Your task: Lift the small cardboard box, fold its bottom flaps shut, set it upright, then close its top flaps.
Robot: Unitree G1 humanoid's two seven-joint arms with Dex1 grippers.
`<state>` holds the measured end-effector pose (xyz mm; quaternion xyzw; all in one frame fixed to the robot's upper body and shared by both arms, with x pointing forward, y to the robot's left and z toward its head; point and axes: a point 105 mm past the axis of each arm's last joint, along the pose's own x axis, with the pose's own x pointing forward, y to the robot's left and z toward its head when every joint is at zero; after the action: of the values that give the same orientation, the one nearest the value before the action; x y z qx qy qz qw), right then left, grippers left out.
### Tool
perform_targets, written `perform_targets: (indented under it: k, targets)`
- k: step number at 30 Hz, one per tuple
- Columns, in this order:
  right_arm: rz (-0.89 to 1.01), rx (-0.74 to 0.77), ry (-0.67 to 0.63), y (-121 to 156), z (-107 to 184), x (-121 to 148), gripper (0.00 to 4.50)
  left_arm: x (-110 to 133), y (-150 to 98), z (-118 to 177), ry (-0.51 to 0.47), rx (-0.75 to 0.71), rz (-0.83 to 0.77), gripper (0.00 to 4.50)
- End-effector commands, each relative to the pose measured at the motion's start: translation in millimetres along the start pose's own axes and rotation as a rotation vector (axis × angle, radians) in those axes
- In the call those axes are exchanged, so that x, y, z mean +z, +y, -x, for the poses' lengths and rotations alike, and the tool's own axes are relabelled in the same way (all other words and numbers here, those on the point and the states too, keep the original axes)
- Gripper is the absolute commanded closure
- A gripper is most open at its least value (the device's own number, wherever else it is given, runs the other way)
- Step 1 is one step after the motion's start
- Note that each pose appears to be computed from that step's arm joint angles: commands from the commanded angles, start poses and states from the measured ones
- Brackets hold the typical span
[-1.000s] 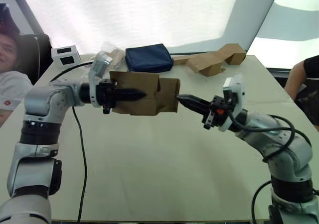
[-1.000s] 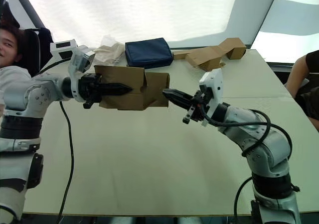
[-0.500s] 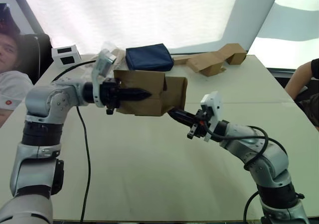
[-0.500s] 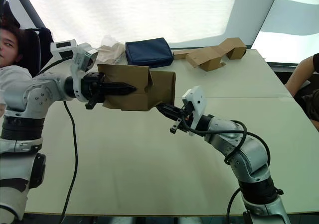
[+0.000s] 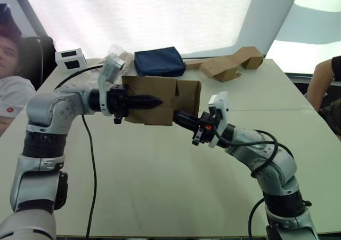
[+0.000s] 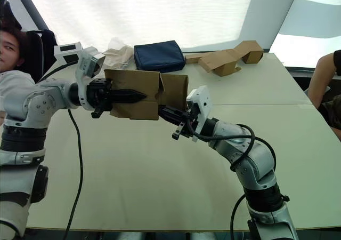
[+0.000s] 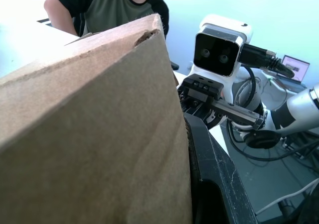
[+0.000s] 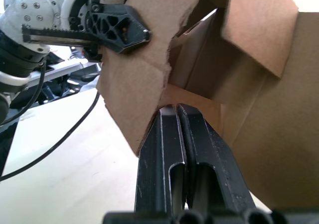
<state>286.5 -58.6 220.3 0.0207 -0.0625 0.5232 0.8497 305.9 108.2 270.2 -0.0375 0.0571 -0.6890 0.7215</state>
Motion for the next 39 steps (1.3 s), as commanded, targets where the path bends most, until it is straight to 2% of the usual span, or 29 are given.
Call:
perform_targets:
  k: [1, 3, 6, 8, 10, 15, 21, 25, 32, 37, 39]
  targets:
    - [-0.008, -0.045, -0.126, -17, 26, 39, 4.48, 8, -4, 4, -0.016, 0.000, -0.038, 4.50]
    - [-0.038, -0.067, -0.168, -24, 33, 49, 4.48, 8, -4, 4, -0.016, 0.001, -0.038, 4.50]
    - [-0.088, -0.179, -0.266, -50, 45, 62, 4.48, 9, -3, 4, -0.019, 0.002, -0.041, 4.50]
    - [-0.125, -0.315, -0.291, -75, 46, 53, 4.48, 8, -4, 3, -0.017, -0.004, -0.043, 4.50]
    - [-0.117, -0.422, -0.237, -92, 44, 36, 4.48, 9, -4, 3, -0.017, -0.005, -0.045, 4.50]
    - [-0.109, -0.495, -0.145, -104, 41, 6, 4.48, 10, -4, 2, -0.020, -0.002, -0.046, 4.50]
    - [-0.127, -0.324, -0.137, -75, 18, 2, 4.48, 9, -2, 1, -0.017, 0.006, -0.046, 4.50]
    - [-0.186, -0.125, -0.171, -38, 10, 6, 4.48, 8, 1, 3, -0.019, 0.016, -0.042, 4.50]
    - [-0.366, -0.026, -0.310, -17, 11, 19, 4.48, 3, 2, 4, -0.017, 0.012, -0.030, 4.50]
    - [-0.449, 0.035, -0.347, -5, 7, 20, 4.48, 2, -1, 4, -0.015, 0.005, -0.030, 4.50]
    - [-0.497, 0.052, -0.392, -5, 7, 23, 3.98, 3, 0, 5, -0.024, 0.016, -0.029, 4.50]
